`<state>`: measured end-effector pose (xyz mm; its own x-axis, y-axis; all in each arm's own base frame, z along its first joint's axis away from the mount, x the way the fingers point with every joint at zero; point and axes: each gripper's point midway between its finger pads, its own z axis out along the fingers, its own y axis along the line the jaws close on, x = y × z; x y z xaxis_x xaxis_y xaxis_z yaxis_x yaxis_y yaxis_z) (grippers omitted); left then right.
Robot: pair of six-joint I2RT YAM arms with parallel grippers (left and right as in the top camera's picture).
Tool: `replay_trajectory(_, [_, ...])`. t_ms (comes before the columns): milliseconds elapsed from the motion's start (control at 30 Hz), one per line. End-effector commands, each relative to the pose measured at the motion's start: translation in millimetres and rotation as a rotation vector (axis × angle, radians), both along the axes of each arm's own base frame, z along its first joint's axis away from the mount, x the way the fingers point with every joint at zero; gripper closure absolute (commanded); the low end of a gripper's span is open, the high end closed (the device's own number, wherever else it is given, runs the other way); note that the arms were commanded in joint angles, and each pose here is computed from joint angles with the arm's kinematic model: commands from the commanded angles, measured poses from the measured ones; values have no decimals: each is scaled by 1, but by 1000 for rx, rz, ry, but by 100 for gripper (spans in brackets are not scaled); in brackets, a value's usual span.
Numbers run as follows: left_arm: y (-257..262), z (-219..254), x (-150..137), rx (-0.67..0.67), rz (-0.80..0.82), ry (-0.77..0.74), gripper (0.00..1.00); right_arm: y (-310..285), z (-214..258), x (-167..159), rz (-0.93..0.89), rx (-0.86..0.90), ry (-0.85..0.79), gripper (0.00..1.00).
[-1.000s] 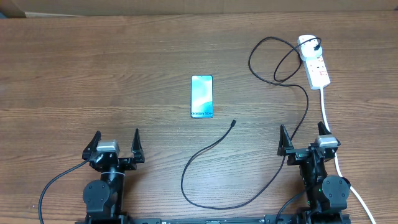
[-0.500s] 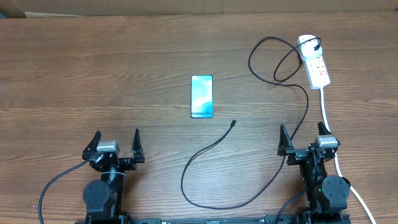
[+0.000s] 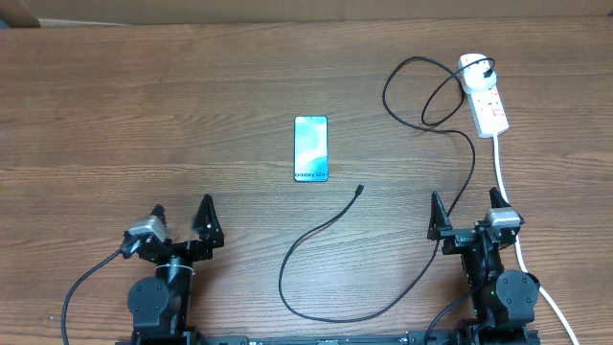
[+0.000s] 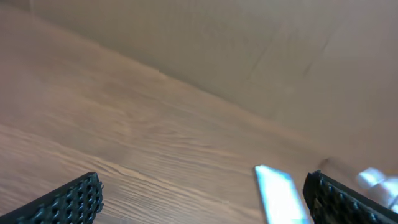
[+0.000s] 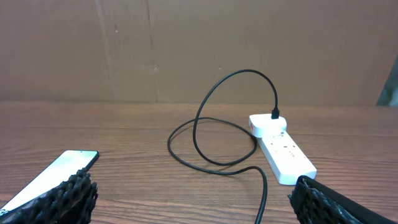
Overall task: Plug charger to phone and switch on socket
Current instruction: 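Raise the left arm and swing its open gripper toward the phone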
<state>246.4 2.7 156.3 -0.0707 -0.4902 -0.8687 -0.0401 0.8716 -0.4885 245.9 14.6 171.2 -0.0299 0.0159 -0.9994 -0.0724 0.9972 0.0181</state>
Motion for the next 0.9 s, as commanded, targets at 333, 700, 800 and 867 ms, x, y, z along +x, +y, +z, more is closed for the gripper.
replay_trajectory(333, [8, 0, -1, -140, 56, -8, 1, 0, -2, 0, -3, -4, -5, 0])
replay_trajectory(700, [-15, 66, -5, -82, -91, -272, 0, 0, -2, 0, -3, -4, -5, 0])
replay_trajectory(800, [-18, 99, -14, -69, -118, -399, 0, 0, -2, 0, -3, -4, -5, 0])
replay_trajectory(867, [-20, 114, -19, -63, -125, -438, 0, 0, -2, 0, -4, -4, -5, 0])
